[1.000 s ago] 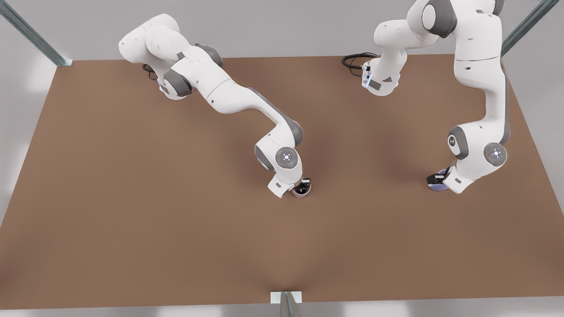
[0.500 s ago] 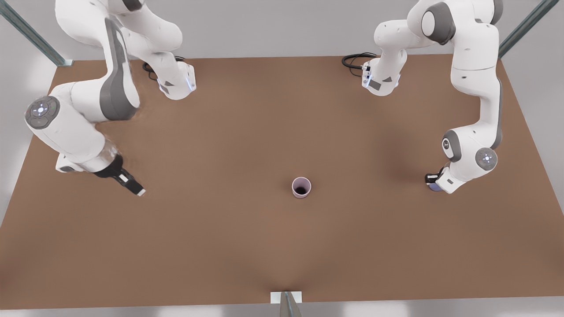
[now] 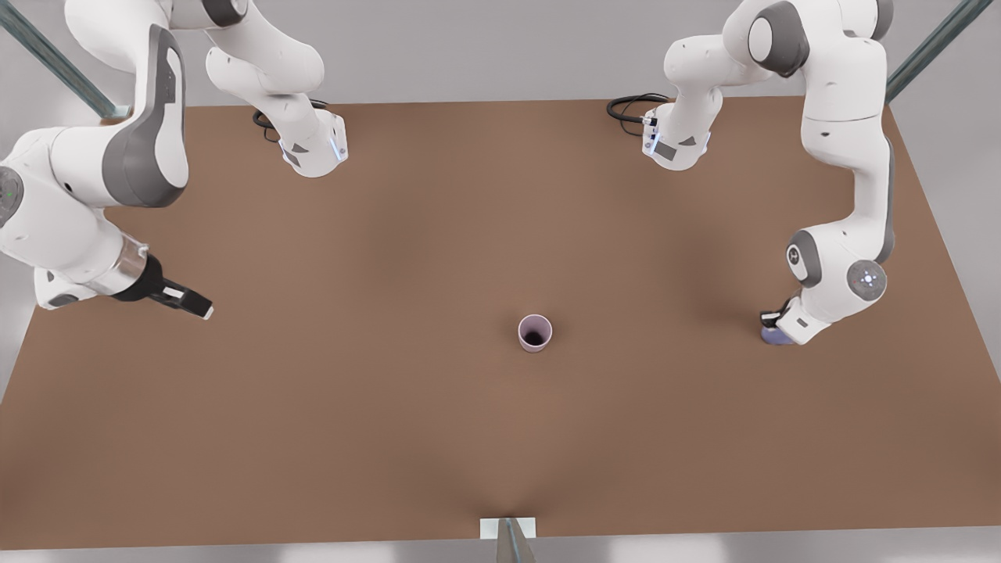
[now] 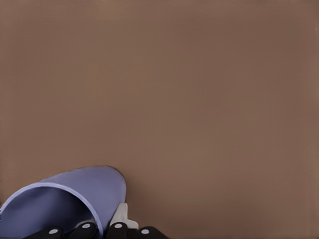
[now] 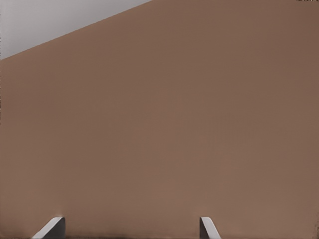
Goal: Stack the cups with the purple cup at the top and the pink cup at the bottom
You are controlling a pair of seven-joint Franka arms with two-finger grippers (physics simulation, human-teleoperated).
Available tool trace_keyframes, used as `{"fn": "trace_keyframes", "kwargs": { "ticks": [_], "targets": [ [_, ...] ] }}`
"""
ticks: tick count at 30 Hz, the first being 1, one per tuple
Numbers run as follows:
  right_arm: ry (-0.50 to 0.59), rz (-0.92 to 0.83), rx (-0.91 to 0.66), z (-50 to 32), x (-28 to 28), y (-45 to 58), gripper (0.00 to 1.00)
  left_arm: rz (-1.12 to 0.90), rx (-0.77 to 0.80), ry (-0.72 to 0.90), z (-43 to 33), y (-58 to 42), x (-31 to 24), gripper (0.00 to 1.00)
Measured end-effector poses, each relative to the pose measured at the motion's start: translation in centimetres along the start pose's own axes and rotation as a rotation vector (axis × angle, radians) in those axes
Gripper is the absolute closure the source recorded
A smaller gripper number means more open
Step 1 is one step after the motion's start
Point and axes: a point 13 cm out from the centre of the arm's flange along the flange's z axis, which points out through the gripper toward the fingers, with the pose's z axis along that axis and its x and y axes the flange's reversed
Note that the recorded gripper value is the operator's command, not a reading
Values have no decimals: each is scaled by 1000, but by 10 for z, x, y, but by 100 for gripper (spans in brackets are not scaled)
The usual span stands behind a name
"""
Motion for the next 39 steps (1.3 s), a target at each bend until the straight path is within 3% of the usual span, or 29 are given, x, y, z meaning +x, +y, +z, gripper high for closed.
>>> {"fn": "trace_keyframes", "kwargs": {
  "ticks": [4, 8, 12, 17, 39],
  "targets": [
    [-2, -61, -2, -4, -1, 2, 0, 88, 6, -67, -55, -61, -38, 79],
    [-13, -79, -10, -9, -13, -10, 0, 244, 57, -113, -123, -201, -54, 79],
    [-19, -119, -19, -14, -13, -6, 0, 402, 140, -97, -162, -384, -19, 79],
    [-32, -146, -26, -23, -16, -10, 0, 401, 199, -78, -173, -520, 2, 79],
    [-60, -195, -32, -30, -28, -23, 0, -54, 213, -59, -121, -567, -29, 79]
  ]
}}
